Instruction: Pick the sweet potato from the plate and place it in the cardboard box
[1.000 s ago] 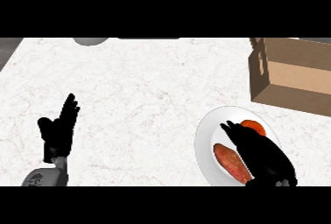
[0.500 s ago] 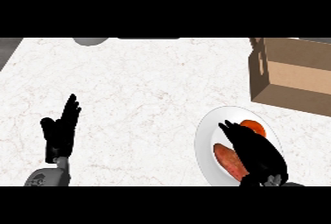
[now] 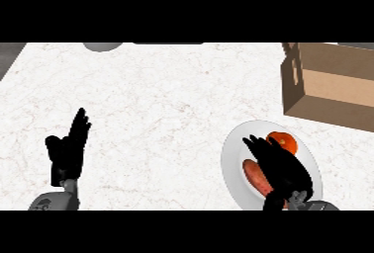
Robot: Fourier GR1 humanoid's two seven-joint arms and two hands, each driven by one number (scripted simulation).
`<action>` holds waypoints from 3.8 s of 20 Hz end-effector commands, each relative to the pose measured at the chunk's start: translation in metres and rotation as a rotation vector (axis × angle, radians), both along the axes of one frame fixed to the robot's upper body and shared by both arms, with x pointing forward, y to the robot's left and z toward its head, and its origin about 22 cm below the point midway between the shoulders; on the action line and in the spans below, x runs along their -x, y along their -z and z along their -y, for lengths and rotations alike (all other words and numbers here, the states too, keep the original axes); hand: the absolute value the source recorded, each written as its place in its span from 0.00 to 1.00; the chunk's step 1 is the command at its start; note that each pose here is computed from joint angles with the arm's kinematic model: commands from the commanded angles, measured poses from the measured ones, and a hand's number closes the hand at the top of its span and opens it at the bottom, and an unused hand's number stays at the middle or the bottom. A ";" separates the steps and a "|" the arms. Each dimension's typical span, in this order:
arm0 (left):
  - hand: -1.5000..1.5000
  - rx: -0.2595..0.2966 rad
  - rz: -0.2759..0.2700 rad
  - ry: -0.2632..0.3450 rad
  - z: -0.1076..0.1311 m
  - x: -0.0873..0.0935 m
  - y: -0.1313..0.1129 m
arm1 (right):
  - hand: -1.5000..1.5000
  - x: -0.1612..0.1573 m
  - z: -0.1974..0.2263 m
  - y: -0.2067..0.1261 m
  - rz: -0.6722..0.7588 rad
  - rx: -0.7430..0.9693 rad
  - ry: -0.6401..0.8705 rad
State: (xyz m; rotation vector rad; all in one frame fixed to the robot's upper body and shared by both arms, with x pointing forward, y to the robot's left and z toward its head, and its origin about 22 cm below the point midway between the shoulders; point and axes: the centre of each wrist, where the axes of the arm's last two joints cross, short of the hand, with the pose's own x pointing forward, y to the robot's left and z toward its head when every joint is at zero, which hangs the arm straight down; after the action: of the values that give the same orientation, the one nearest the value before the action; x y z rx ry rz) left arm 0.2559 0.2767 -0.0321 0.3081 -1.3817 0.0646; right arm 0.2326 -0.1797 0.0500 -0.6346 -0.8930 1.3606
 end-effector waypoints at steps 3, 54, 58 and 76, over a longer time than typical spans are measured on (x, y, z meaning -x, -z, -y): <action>0.50 -0.013 0.008 -0.002 -0.011 -0.016 0.003 | 1.00 -0.003 -0.017 0.015 0.003 -0.007 -0.008; 0.50 -0.001 0.005 0.008 -0.003 -0.018 -0.017 | 1.00 0.030 0.232 -0.220 0.795 -0.239 0.012; 0.50 0.009 0.004 0.015 -0.009 -0.013 0.001 | 1.00 -0.006 0.243 -0.206 0.789 -0.263 0.030; 0.50 0.004 0.028 0.044 0.006 -0.015 -0.009 | 0.00 -0.131 0.276 -0.095 0.657 -0.286 0.169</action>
State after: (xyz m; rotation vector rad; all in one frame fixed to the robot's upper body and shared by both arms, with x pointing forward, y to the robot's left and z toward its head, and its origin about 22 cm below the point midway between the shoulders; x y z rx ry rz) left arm 0.2704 0.2702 -0.0241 0.2764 -1.4022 0.0305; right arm 0.3525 -0.4483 0.1699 -0.9641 -1.5563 0.8839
